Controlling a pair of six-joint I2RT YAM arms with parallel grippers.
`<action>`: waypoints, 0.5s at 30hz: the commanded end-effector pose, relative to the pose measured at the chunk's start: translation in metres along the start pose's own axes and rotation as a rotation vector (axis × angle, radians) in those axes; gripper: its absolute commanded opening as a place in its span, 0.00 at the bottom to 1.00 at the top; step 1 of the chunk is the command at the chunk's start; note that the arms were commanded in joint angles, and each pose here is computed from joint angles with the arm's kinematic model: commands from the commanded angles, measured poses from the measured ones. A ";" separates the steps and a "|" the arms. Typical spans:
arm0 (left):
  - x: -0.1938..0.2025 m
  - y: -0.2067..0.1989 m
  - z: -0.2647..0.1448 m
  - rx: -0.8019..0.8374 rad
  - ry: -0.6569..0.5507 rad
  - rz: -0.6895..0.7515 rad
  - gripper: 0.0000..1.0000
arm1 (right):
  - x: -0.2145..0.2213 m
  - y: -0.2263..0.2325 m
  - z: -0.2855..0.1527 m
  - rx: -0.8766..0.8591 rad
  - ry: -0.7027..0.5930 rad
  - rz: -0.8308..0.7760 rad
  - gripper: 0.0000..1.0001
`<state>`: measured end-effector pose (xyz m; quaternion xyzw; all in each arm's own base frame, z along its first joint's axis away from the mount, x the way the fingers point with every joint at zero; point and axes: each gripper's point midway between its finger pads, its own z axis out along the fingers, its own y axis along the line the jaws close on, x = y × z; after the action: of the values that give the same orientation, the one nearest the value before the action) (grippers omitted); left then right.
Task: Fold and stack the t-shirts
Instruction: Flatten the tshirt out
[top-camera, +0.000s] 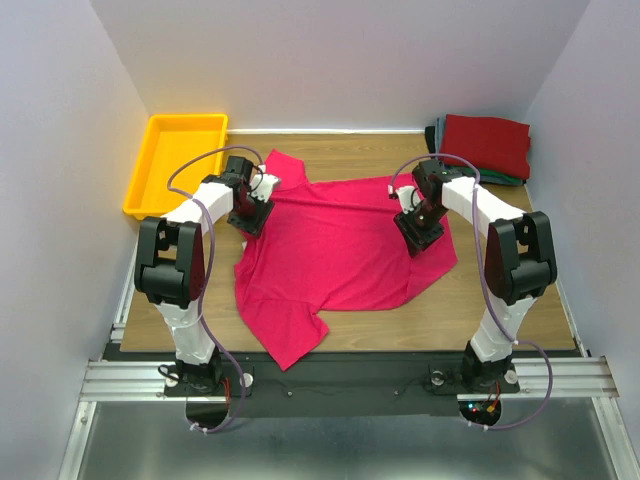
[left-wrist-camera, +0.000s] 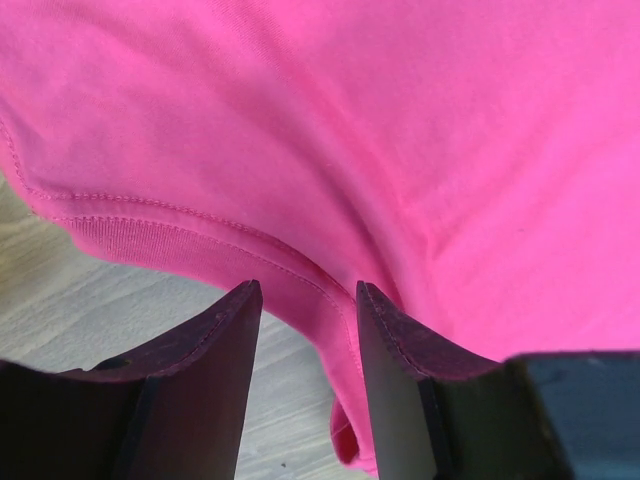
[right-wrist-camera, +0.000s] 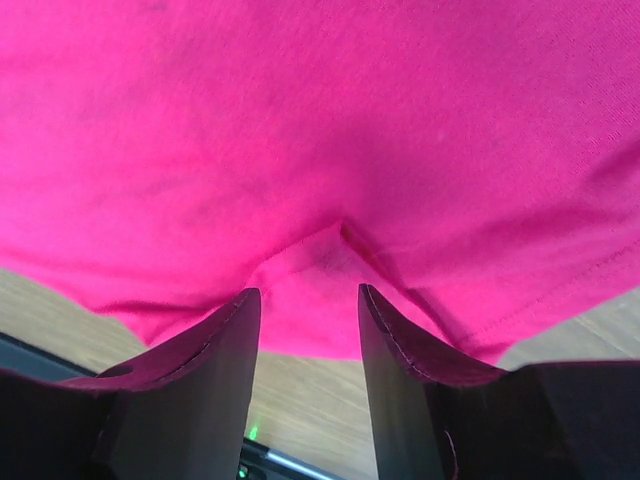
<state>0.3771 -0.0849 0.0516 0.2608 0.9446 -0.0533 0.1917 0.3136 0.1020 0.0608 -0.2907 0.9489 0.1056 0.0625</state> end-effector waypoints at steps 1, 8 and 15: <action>-0.002 0.004 0.005 -0.021 -0.027 -0.006 0.55 | -0.007 -0.008 0.012 0.021 -0.029 0.035 0.50; 0.005 0.005 0.014 -0.025 -0.007 -0.007 0.55 | -0.015 -0.014 0.026 0.037 -0.056 0.055 0.50; 0.012 0.005 0.022 -0.028 0.014 -0.007 0.55 | -0.009 -0.014 0.032 0.038 -0.039 0.057 0.36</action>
<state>0.3806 -0.0822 0.0299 0.2588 0.9459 -0.0446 0.1907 0.3241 0.1046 0.0265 -0.2638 0.9571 0.1011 0.0639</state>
